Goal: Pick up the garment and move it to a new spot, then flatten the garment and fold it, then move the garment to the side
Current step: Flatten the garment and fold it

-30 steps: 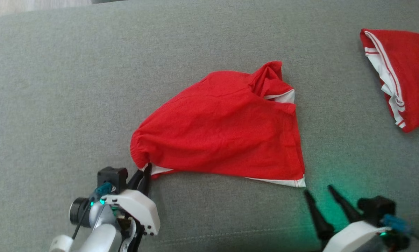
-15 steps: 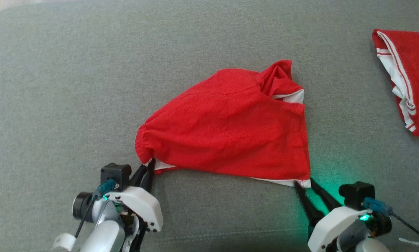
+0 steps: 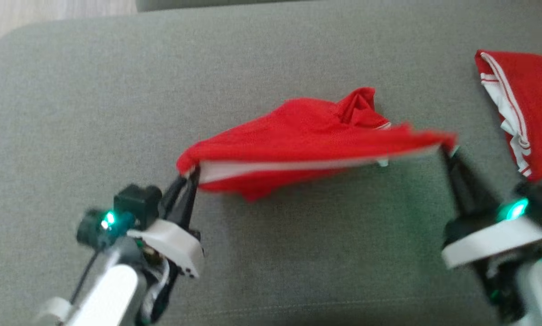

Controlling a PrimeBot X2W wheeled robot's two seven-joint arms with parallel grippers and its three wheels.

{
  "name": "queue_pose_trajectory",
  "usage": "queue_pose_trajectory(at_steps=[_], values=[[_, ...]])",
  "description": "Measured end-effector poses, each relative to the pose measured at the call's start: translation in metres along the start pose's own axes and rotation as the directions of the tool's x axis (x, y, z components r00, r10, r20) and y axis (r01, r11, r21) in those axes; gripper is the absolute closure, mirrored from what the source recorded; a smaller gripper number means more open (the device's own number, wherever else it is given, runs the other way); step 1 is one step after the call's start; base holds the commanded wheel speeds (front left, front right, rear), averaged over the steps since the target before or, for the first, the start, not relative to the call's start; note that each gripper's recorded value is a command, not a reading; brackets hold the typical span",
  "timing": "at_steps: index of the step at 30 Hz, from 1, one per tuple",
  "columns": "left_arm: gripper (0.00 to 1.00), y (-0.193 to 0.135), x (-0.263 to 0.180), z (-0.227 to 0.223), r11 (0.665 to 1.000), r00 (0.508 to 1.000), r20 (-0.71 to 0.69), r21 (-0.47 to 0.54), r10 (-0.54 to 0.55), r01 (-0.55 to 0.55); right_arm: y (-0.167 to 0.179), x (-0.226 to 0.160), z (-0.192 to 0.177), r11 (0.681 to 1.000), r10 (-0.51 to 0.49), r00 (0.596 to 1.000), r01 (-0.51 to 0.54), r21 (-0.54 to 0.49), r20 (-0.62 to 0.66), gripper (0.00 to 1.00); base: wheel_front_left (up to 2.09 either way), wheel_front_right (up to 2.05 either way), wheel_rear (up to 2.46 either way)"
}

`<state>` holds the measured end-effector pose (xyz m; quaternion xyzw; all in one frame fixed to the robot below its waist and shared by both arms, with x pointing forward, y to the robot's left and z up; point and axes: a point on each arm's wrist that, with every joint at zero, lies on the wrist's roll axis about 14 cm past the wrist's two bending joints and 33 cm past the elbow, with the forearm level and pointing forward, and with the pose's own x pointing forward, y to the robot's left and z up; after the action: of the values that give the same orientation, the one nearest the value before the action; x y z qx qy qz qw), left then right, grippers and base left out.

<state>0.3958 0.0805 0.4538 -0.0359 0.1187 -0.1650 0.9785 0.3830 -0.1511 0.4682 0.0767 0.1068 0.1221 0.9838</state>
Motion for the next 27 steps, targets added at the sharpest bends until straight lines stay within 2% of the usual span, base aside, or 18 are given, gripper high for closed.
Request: queue_pose_trajectory(at_steps=[3, 6, 10, 11, 12, 15, 18, 22, 27], values=[[1.0, -0.005, -0.001, 0.046, 0.996, 0.992, 0.118, 0.079, -0.048, 0.038, -0.004, 0.002, 0.064, 0.996, 0.015, 0.985, 0.0, -0.085, 0.173, 1.0, 0.0, 0.0, 0.0], [1.0, -0.014, -0.004, 0.102, 0.989, 0.96, 0.263, 0.133, -0.092, 0.058, -0.005, -0.003, 0.123, 0.984, 0.037, 0.949, 0.019, -0.177, 0.312, 1.0, 0.0, 0.0, 0.0], [1.0, -0.022, -0.018, 0.174, 0.981, 0.887, 0.443, 0.184, -0.132, 0.054, 0.004, -0.02, 0.196, 0.961, 0.087, 0.873, 0.053, -0.272, 0.479, 1.0, 0.0, 0.0, 0.0], [1.0, -0.026, -0.026, 0.204, 0.976, 0.848, 0.508, 0.213, -0.15, 0.045, 0.009, -0.029, 0.227, 0.95, 0.111, 0.832, 0.072, -0.304, 0.544, 1.0, 0.0, 0.0, 0.0], [1.0, -0.028, -0.03, 0.218, 0.974, 0.826, 0.54, 0.221, -0.159, 0.044, 0.012, -0.034, 0.24, 0.946, 0.121, 0.811, 0.08, -0.313, 0.573, 1.0, 0.0, 0.0, 0.0], [1.0, -0.032, -0.038, 0.246, 0.97, 0.783, 0.596, 0.24, -0.177, 0.036, 0.016, -0.041, 0.261, 0.941, 0.132, 0.779, 0.096, -0.324, 0.613, 1.0, 0.0, 0.0, 0.0], [1.0, -0.034, -0.036, 0.255, 0.968, 0.776, 0.603, 0.246, -0.184, 0.038, 0.016, -0.04, 0.267, 0.945, 0.132, 0.775, 0.089, -0.313, 0.618, 1.0, 0.0, 0.0, 0.0], [1.0, -0.031, -0.016, 0.251, 0.977, 0.797, 0.577, 0.204, -0.177, 0.07, 0.014, -0.02, 0.262, 0.959, 0.134, 0.8, 0.046, -0.281, 0.585, 1.0, 0.0, 0.0, 0.0], [1.0, -0.019, 0.035, 0.255, 0.987, 0.81, 0.568, 0.144, -0.143, 0.074, 0.014, 0.035, 0.267, 0.968, 0.16, 0.826, -0.026, -0.248, 0.54, 1.0, 0.0, 0.0, 0.0]])
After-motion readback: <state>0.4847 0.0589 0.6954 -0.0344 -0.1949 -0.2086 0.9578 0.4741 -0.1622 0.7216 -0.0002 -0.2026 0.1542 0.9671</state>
